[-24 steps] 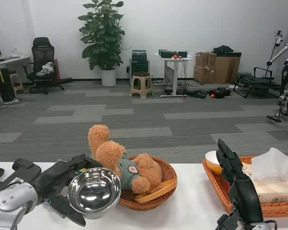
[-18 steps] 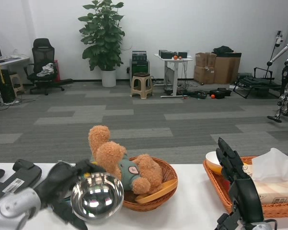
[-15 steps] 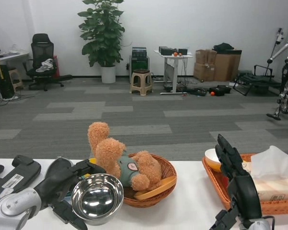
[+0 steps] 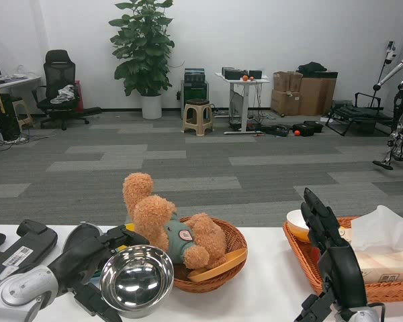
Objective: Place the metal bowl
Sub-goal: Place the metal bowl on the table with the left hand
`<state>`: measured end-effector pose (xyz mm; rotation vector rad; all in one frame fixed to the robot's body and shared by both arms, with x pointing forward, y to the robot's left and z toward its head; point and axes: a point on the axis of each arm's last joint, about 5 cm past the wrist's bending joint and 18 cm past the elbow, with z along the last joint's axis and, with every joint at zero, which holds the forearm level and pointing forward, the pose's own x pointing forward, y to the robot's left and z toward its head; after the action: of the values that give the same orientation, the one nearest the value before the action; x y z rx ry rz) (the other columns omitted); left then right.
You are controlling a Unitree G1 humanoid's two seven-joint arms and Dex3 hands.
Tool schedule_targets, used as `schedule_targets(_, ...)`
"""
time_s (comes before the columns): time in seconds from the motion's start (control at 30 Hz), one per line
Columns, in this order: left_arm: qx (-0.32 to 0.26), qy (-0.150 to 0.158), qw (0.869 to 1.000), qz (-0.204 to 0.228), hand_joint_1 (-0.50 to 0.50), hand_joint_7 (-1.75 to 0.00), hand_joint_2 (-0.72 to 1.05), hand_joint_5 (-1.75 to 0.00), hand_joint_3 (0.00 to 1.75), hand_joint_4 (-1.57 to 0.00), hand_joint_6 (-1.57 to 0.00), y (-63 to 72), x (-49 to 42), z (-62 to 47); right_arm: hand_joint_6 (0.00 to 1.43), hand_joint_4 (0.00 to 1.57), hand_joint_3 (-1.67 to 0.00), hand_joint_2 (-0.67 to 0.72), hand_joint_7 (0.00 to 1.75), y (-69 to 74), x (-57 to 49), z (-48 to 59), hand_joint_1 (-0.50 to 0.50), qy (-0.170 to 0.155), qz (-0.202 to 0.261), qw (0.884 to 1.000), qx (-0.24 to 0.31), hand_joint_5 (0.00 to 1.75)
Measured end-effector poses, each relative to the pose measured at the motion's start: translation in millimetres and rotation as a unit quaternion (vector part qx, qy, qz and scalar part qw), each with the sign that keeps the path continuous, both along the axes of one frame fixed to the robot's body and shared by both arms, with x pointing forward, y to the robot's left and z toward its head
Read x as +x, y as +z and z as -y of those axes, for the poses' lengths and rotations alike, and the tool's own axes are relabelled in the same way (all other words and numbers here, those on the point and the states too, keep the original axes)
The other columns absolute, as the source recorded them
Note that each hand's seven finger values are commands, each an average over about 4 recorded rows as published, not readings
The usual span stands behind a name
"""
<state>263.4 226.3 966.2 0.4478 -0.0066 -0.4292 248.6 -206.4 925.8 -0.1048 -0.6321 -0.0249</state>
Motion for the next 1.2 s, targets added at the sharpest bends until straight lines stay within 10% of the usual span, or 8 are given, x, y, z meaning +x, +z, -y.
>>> schedule_targets(0.5, -0.005, -0.02, 1.0, -0.005, -0.48, -1.68, 0.6, -1.75, 0.02, -0.65, -1.15, -38.8, -11.7, -1.2, 0.0, 0.0, 0.0, 0.72, 0.12, -0.1, 0.0, -0.2, -0.21, -0.002, 0.001, 1.0, 0.004, 0.0)
schedule_targets(1.2, -0.03, -0.017, 0.997, -0.064, -0.46, -1.48, 0.6, -1.75, 0.0, -0.24, -0.61, -90.0, -22.5, -5.0, 0.0, 0.0, 0.0, 0.72, 0.12, -1.6, -0.2, -1.3, -0.21, 0.001, -0.001, 1.0, 0.01, 0.0)
